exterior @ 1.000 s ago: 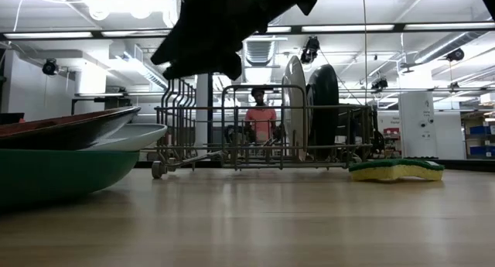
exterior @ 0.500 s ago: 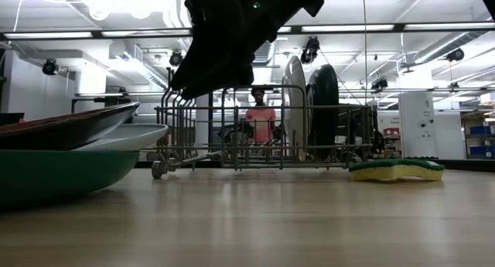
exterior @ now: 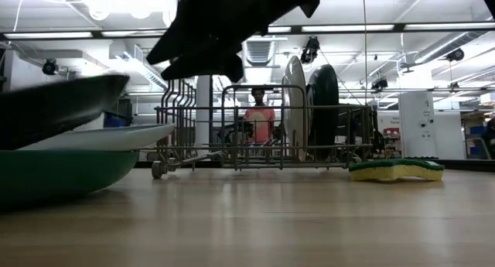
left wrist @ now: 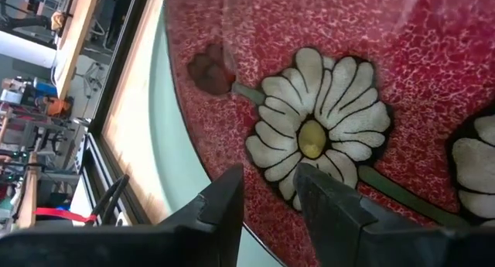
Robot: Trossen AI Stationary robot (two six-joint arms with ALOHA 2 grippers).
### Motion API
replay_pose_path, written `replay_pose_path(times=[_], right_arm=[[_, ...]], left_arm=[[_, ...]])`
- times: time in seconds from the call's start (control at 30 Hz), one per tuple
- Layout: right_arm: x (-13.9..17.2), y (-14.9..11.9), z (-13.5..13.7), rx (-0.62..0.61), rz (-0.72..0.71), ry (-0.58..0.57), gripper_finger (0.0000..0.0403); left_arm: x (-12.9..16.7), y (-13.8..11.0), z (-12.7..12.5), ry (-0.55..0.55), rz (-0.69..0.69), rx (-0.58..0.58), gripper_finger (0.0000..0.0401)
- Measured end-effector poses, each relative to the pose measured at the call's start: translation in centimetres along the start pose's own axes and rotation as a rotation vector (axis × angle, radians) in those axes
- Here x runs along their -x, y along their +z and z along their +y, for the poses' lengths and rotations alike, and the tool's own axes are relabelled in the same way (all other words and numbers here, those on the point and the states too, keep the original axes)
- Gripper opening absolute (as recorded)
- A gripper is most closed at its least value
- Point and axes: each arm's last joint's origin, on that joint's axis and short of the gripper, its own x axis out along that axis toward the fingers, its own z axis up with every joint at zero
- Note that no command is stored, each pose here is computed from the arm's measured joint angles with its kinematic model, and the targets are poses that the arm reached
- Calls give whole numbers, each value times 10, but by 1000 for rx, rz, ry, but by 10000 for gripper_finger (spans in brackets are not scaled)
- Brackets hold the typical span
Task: Sort dishes
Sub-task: Put the red plate into the dish rack
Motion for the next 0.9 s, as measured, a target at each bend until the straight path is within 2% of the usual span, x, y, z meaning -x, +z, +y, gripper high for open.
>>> replay_pose_path(times=[0.2, 0.43, 0.67, 0.9], right_arm=[[1, -3, 15, -124, 8, 38, 188], [2, -7, 25, -357, 31, 59, 198], [-6, -12, 26, -432, 30, 62, 215], [-29, -29, 25, -459, 58, 51, 229]], left_arm=[[0, 0, 0, -1, -2, 2, 116], [-1, 0, 0, -2, -4, 4, 116], [-1, 0, 0, -2, -11, 10, 116], [-1, 1, -1, -9, -33, 32, 116]])
